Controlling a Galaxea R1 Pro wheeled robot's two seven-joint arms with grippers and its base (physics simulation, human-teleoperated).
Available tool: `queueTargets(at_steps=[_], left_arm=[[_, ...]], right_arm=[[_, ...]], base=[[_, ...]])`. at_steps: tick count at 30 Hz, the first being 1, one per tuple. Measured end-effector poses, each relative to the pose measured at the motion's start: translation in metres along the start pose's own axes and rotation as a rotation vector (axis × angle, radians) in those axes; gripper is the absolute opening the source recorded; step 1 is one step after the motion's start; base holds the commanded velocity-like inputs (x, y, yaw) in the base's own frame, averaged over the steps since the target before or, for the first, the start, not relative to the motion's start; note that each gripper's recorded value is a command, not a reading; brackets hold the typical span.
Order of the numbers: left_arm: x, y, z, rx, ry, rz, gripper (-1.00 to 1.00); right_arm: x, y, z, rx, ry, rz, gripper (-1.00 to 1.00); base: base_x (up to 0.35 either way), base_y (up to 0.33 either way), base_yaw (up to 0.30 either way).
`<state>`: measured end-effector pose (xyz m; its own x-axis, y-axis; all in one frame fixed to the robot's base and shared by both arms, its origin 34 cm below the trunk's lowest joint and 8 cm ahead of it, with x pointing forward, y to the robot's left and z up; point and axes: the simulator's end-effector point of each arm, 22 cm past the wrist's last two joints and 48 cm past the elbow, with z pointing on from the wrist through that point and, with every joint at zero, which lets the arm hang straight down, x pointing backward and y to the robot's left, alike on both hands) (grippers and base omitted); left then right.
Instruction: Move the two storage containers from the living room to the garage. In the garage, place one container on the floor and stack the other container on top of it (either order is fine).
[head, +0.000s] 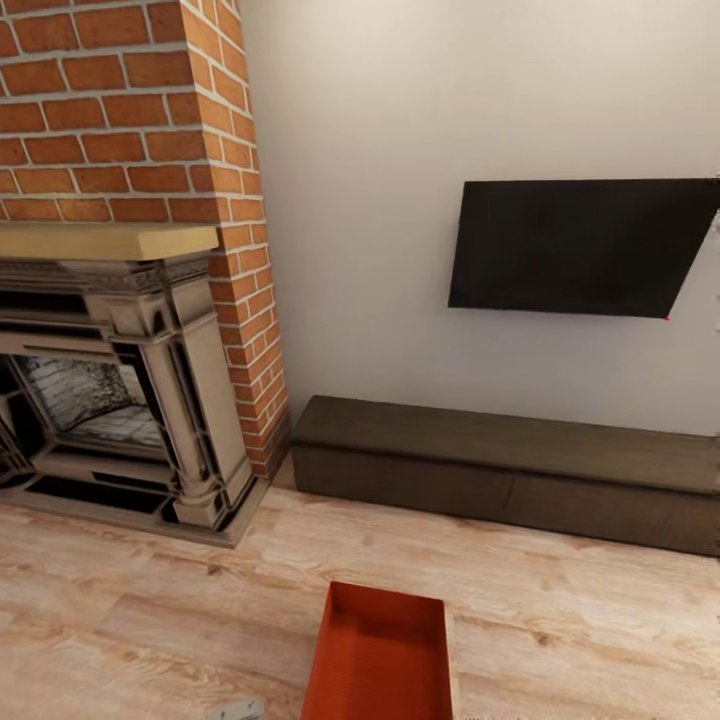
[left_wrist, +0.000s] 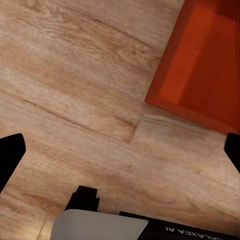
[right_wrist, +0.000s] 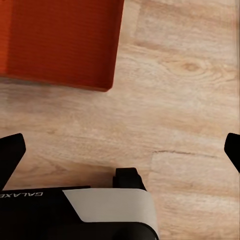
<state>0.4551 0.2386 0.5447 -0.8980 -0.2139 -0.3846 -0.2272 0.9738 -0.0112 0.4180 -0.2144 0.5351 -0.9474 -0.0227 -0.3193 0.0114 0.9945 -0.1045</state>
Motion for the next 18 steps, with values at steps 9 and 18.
queueTargets(at_steps=[9, 18], left_arm=[[0.0, 0.0001, 0.0, 0.0, 0.0, 0.0, 1.0], [0.0002, -0.0008, -0.0001, 0.001, 0.0, 0.0, 1.0]], right_arm=[[0.0005, -0.0012, 0.0002, 0.002, 0.001, 0.0, 1.0], [0.0005, -0.0012, 0.0002, 0.002, 0.002, 0.0, 1.0]], base=[[0.0, 0.0, -0.19], [0.0, 0.0, -0.169]])
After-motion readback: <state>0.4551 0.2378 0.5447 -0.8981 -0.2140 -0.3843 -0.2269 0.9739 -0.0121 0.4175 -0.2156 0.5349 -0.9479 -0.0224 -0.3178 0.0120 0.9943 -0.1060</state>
